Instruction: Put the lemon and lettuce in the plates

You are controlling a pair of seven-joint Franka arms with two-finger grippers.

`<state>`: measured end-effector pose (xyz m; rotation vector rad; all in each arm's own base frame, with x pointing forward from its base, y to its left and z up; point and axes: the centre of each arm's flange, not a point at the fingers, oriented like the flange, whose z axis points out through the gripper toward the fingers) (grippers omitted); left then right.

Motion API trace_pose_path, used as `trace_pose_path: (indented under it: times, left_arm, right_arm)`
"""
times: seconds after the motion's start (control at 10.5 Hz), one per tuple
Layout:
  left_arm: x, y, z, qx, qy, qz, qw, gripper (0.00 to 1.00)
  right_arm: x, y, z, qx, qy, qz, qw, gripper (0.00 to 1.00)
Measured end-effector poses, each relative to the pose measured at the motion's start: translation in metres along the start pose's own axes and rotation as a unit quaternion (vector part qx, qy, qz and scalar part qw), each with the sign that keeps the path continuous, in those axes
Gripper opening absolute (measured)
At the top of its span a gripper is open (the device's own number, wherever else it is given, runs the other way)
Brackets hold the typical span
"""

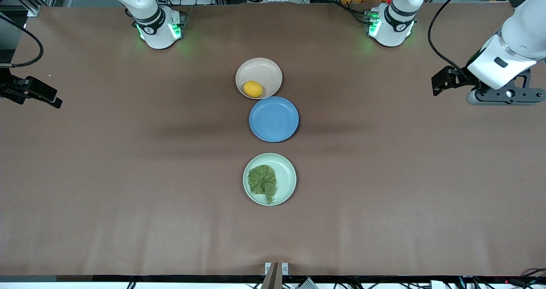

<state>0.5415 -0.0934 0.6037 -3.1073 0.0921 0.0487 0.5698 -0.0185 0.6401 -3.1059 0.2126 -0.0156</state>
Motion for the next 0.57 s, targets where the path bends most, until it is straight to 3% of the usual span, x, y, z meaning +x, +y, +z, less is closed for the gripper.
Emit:
trace_pose_path:
  times: [0.57]
  left_arm:
    - [0.001,-0.012,-0.027,-0.003,0.024,-0.010,1.000,1.00]
  right_arm:
    - [-0.003,0.000,0.002,-0.001,-0.012,0.000,1.000,1.00]
